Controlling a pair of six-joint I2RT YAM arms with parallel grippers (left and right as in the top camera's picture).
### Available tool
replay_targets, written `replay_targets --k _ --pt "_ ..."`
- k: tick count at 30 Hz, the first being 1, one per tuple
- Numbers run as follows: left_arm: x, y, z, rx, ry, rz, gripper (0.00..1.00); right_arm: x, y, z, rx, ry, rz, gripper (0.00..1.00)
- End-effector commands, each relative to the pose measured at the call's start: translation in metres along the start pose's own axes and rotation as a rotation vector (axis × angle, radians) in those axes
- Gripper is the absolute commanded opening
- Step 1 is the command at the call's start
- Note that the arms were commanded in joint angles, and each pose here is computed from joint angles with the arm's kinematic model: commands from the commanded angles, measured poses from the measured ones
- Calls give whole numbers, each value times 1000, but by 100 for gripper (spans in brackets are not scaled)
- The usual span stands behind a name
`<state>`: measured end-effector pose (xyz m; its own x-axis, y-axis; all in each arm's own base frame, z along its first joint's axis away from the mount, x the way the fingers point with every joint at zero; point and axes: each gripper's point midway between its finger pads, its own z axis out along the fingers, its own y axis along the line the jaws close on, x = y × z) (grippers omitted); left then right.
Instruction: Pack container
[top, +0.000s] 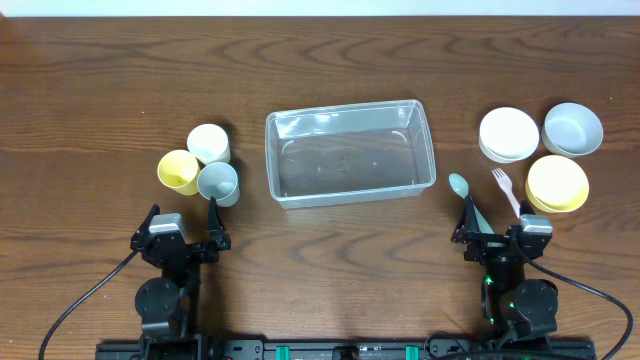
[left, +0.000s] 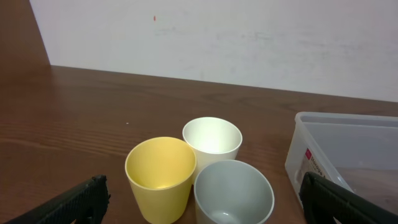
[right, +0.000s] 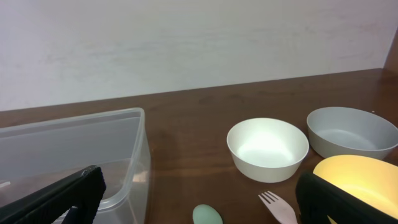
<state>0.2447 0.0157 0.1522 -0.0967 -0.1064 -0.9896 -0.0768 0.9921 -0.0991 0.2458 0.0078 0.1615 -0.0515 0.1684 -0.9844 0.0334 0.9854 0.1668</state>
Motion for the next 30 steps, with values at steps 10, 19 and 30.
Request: replay_targets --k 10,19,30 --pt "16 4 1 -20 60 -78 98 5 3 1 -23 27 -11 99" --pt "-33 -1 3 -30 120 -106 98 -16 19 10 -57 162 -34 99" --pt "-63 -4 13 -121 712 -97 98 -58 58 63 -134 734 -213 99"
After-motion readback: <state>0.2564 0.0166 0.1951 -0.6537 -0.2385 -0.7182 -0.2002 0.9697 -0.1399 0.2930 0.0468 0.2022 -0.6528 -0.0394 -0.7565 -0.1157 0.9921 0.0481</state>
